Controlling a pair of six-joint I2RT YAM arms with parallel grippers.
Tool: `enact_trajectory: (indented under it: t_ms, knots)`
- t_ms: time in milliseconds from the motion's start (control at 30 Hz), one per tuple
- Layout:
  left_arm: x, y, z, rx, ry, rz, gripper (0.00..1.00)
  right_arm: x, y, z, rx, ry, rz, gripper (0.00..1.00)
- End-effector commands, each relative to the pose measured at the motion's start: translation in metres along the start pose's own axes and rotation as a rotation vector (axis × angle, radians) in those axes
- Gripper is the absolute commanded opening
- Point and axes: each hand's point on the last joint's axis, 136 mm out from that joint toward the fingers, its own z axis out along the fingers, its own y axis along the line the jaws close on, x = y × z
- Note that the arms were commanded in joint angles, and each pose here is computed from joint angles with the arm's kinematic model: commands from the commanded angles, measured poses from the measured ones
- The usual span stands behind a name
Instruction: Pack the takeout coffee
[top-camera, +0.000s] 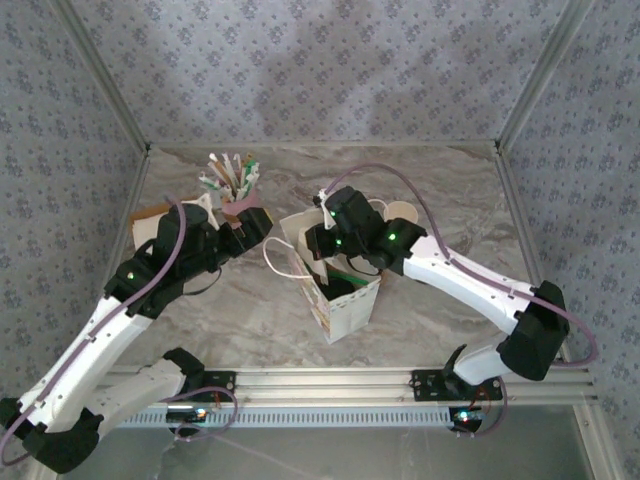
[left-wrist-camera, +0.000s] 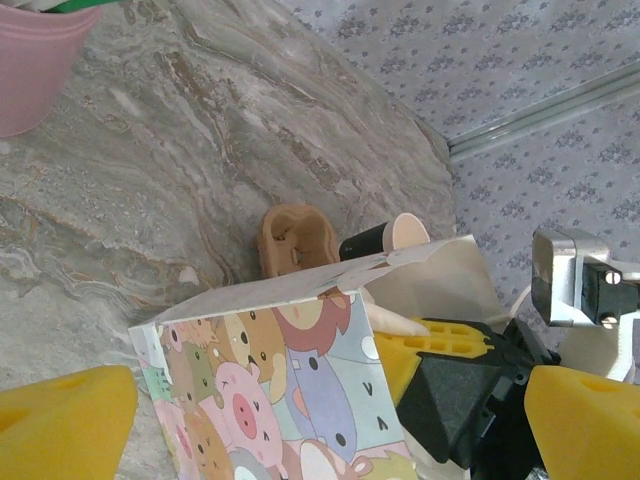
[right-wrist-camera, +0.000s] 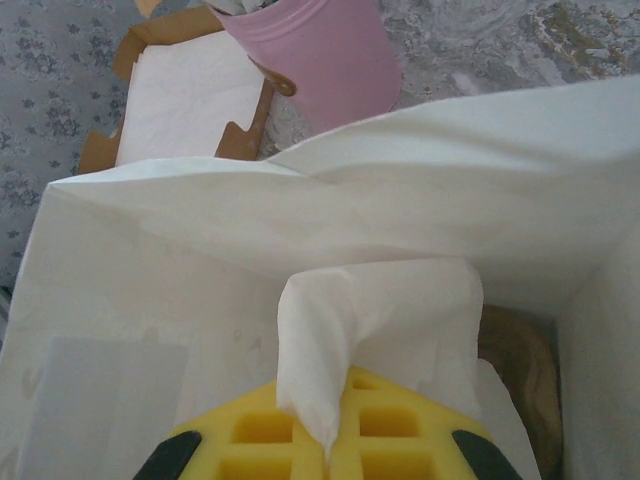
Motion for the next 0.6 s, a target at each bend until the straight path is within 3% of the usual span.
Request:
enact_trajectory:
  t_ms: [0, 500, 567]
  knots:
    - [0.001, -0.009, 0.003, 0.039, 0.010, 0.015, 0.99, 0.006, -0.007, 0.012, 0.041, 0.003, 0.009, 0.00]
    - [0.005, -0.007, 0.008, 0.037, 0.026, 0.010, 1.00, 0.020, -0.023, 0.030, 0.168, 0.070, -0.007, 0.00]
    - [0.005, -0.008, 0.009, 0.039, 0.027, 0.010, 0.99, 0.019, -0.022, 0.030, 0.168, 0.073, -0.008, 0.08]
